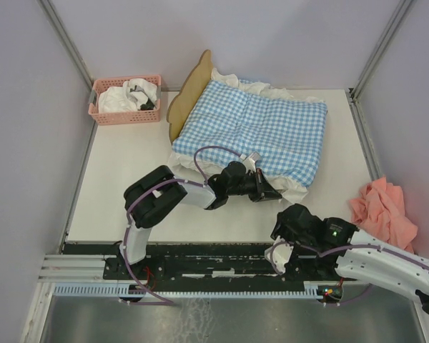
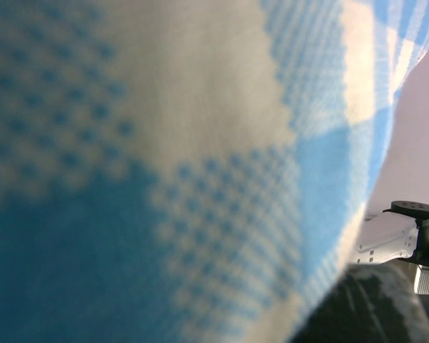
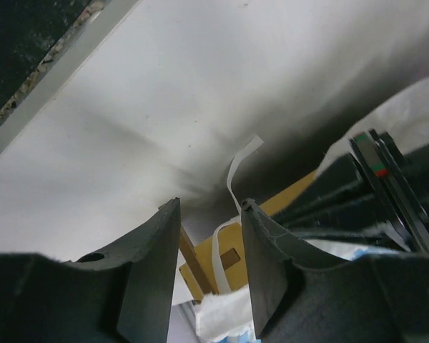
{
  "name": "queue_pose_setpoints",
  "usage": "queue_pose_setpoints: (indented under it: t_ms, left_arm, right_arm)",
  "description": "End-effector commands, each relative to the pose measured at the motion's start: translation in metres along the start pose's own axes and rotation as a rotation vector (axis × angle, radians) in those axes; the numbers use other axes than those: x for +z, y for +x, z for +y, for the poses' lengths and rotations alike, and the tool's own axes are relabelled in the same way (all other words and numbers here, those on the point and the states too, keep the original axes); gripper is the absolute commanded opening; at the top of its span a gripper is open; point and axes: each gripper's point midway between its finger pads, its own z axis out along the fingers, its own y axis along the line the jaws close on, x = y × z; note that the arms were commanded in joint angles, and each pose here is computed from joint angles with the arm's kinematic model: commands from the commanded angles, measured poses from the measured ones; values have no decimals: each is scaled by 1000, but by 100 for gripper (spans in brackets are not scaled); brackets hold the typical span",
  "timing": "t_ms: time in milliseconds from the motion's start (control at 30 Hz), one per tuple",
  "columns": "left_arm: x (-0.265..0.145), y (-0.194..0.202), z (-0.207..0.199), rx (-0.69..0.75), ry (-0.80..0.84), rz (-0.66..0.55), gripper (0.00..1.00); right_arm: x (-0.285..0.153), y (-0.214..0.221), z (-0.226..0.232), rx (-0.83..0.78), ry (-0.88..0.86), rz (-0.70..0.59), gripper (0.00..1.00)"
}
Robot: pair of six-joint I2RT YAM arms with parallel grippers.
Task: Set up the pet bed
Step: Tie the ropes to the bed frame.
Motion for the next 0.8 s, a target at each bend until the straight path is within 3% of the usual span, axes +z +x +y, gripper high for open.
queue_pose_setpoints:
  t_ms: [0, 200, 433, 567, 767]
  left_arm:
    - [-11, -19, -32, -16, 83, -36, 3]
    - [-12, -18, -36, -20, 100, -36, 3]
    - [-13, -19, -34, -16, 93, -38, 3]
    - [-12, -18, -32, -21, 91, -36, 3]
    - [-13, -18, -32, -20, 91, -37, 3]
  right_arm:
    - [12, 12, -20, -158, 11, 112, 47]
    - [36, 28, -26, -222, -44, 236, 46]
    - [58, 42, -24, -198, -134, 346, 46]
    - [73, 58, -17, -181, -212, 476, 47]
    - [86, 76, -26, -151, -217, 602, 49]
